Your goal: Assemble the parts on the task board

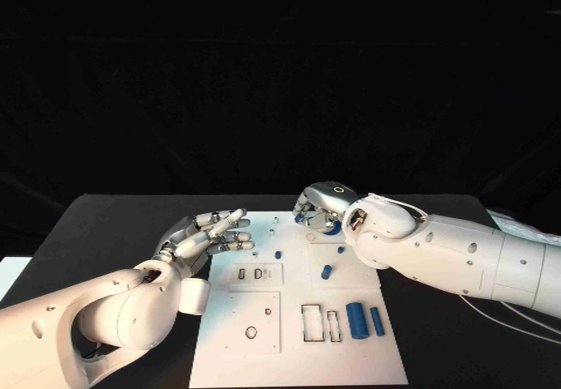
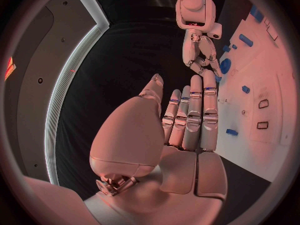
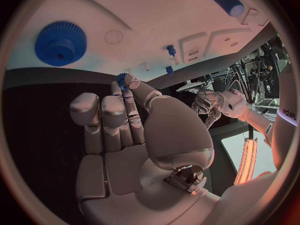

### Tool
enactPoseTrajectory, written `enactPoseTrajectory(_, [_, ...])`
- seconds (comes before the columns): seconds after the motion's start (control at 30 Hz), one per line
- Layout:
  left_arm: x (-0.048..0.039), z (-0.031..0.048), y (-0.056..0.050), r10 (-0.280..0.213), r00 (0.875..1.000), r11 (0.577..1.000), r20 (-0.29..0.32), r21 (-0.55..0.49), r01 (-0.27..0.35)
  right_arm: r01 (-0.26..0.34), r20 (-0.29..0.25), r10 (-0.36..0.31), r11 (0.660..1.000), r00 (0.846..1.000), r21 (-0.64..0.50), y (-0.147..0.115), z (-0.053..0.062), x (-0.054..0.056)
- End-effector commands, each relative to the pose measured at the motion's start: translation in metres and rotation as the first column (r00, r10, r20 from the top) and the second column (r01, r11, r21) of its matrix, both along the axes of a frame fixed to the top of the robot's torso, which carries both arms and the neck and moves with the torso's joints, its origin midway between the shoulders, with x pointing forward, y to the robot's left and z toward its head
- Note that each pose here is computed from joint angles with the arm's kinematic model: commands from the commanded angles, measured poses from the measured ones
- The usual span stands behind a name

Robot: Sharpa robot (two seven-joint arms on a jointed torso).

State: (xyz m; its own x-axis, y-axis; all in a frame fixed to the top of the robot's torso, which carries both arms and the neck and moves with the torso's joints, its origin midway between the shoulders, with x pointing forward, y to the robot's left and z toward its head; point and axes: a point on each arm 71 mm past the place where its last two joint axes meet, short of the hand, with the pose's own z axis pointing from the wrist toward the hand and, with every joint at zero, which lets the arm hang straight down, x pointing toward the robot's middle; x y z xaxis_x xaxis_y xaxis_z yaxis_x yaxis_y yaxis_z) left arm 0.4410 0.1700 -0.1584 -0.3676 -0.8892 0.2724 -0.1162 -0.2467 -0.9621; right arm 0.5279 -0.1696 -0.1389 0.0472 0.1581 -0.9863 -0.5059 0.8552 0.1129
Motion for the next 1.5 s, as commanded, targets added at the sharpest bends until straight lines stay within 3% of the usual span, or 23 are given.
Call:
enactPoseTrajectory(0.03, [-0.0002,0.0018,-0.001,-0.016,1.0,1.0,0.008,-0.014,0.016,-0.003,0.041,0.001,0.999,0.999,0.038,0.006,0.003,0.002])
enactPoseTrajectory(0.8, [-0.0007,0.0069,-0.003,-0.024,1.0,1.0,0.015,-0.019,0.024,-0.008,0.006,0.008,1.0,1.0,0.0,0.036,-0.007,0.023])
enactPoseTrajectory(1.5, [0.0022,0.0124,-0.002,-0.022,0.999,1.0,0.026,-0.016,0.023,-0.018,-0.034,0.017,0.999,0.999,-0.033,0.041,-0.012,0.026])
